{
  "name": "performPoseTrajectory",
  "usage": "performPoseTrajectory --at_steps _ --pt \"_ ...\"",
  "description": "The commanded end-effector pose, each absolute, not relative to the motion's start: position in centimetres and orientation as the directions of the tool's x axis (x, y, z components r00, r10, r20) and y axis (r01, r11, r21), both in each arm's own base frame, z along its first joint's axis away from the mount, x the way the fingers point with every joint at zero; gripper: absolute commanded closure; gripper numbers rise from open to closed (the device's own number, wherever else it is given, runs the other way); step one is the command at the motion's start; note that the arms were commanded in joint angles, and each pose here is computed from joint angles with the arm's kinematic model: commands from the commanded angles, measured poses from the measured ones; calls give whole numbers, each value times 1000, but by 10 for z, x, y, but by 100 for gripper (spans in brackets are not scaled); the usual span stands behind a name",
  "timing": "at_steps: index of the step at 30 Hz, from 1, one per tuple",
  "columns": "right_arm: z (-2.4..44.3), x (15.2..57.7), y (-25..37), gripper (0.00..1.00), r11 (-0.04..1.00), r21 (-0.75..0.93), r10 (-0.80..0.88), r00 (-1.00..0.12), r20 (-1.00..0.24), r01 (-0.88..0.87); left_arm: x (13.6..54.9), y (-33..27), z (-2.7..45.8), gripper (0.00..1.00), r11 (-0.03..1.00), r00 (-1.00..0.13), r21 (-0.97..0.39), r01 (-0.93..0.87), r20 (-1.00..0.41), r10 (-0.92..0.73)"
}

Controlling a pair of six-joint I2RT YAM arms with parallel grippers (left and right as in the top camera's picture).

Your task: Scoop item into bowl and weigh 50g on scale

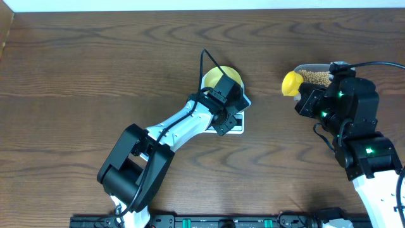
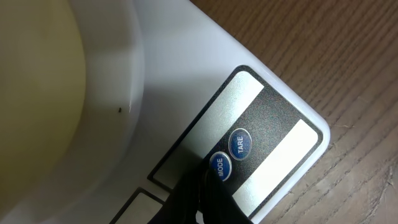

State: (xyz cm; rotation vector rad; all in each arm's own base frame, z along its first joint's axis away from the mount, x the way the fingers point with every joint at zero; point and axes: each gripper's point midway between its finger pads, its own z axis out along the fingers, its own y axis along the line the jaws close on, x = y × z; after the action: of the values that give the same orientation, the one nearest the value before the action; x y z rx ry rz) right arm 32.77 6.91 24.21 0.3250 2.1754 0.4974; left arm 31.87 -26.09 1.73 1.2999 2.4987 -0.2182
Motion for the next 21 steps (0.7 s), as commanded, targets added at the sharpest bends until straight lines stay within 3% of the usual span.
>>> performPoseTrajectory --at_steps 1,21 --pt "252 331 66 99 893 447 390 -578 -716 49 313 -255 -2 92 570 -543 5 822 -293 787" --pt "252 331 66 99 893 447 390 -578 -716 49 308 -251 -6 92 570 -551 -5 822 -266 791"
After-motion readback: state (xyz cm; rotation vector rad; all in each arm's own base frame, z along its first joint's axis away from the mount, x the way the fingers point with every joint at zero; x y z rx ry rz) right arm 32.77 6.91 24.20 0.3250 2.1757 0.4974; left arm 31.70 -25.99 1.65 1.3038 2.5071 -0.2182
